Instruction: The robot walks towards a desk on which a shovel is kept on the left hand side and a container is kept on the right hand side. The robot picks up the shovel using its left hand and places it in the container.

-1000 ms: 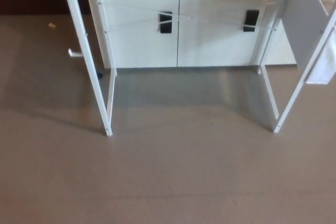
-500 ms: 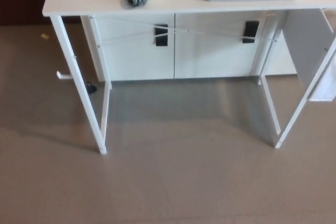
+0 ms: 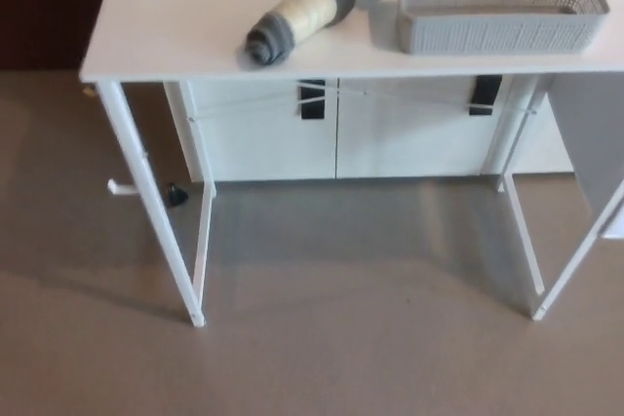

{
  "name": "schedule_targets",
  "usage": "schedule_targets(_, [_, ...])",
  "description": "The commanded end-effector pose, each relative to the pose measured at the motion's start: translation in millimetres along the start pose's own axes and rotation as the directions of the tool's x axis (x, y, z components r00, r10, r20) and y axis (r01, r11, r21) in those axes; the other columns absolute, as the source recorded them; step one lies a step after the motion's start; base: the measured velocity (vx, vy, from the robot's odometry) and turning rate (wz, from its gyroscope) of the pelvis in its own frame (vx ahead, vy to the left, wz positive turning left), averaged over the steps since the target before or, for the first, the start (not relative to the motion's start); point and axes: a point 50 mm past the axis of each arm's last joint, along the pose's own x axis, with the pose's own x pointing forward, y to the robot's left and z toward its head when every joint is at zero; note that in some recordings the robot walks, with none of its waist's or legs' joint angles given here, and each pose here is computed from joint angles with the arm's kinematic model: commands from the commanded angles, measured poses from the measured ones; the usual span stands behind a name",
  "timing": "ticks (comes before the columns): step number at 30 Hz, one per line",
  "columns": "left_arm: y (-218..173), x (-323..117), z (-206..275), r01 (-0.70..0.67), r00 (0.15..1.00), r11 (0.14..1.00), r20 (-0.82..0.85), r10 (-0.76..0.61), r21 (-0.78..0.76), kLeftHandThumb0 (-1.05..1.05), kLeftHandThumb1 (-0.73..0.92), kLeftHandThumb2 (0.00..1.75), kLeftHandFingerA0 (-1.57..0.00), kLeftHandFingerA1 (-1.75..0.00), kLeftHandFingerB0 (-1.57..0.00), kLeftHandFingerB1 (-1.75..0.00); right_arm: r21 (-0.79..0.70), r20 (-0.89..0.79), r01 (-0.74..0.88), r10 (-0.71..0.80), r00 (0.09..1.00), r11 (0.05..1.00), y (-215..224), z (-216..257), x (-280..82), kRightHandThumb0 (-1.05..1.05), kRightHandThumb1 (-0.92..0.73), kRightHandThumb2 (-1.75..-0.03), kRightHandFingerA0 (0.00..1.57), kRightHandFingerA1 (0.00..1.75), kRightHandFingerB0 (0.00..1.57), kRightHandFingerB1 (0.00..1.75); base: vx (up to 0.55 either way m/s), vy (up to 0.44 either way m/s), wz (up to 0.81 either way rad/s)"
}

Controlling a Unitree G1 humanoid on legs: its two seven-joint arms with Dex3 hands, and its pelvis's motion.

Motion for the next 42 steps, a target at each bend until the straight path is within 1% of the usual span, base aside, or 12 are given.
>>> schedule_targets(1, [2.6, -1.2, 3.3, 0.001, 0.999, 1.0, 0.04, -0.002, 0.016, -0.67, 0.85, 0.66, -0.3, -0.36, -0.23, -0.31, -0.018, 0.021, 0.014, -0.013, 1.0, 1.0, -4.5, 2.2, -1.3, -0.6, -0.62, -0.83, 0.29, 0.5, 0.17, 0.43, 0.29, -0.13, 0.01])
schedule_targets(9, [3.9, -0.8, 3.9, -0.003, 0.999, 1.0, 0.043, 0.002, 0.014, -0.67, 0.85, 0.66, -0.3, -0.36, -0.23, -0.31, -0.02, 0.025, 0.011, -0.01, 1.0, 1.0, -3.4, 3.5, 0.7, -0.6, -0.62, -0.83, 0.29, 0.5, 0.17, 0.43, 0.15, -0.053, -0.06])
schedule_targets(13, [3.9, -0.3, 3.9, -0.004, 0.999, 1.0, 0.044, 0.003, 0.012, -0.67, 0.85, 0.66, -0.3, -0.36, -0.23, -0.31, -0.021, 0.027, 0.011, -0.01, 1.0, 1.0, -3.5, 4.3, 1.6, -0.6, -0.62, -0.83, 0.29, 0.5, 0.17, 0.43, 0.19, 0.145, -0.04])
schedule_targets(16, [4.3, -1.2, 2.6, -0.005, 0.999, 1.0, 0.041, 0.004, 0.012, -0.67, 0.85, 0.66, -0.3, -0.36, -0.23, -0.31, -0.022, 0.025, 0.009, -0.008, 1.0, 1.0, -3.1, 3.5, 1.2, -0.6, -0.62, -0.83, 0.29, 0.5, 0.17, 0.43, 0.25, 0.371, 0.05])
schedule_targets(20, [4.5, -1.2, 2.3, -0.005, 0.999, 1.0, 0.041, 0.005, 0.012, -0.67, 0.85, 0.66, -0.3, -0.36, -0.23, -0.31, -0.022, 0.024, 0.009, -0.008, 1.0, 1.0, -2.9, 3.3, 1.2, -0.6, -0.62, -0.83, 0.29, 0.5, 0.17, 0.43, 0.17, 0.075, 0.05])
schedule_targets(36, [5.4, -0.7, 3.4, -0.008, 0.999, 1.0, 0.048, 0.007, 0.011, -0.67, 0.85, 0.66, -0.3, -0.36, -0.23, -0.31, -0.022, 0.03, 0.007, -0.007, 1.0, 1.0, -2.3, 4.7, 2.8, -0.6, -0.62, -0.83, 0.29, 0.5, 0.17, 0.43, 0.15, -0.114, 0.06])
schedule_targets(42, [6.5, -0.3, 4.3, -0.01, 0.999, 1.0, 0.05, 0.009, 0.011, -0.67, 0.85, 0.66, -0.3, -0.36, -0.23, -0.31, -0.023, 0.033, 0.006, -0.005, 0.999, 1.0, -1.4, 5.7, 3.9, -0.6, -0.62, -0.83, 0.29, 0.5, 0.17, 0.43, 0.09, 0.008, -0.04])
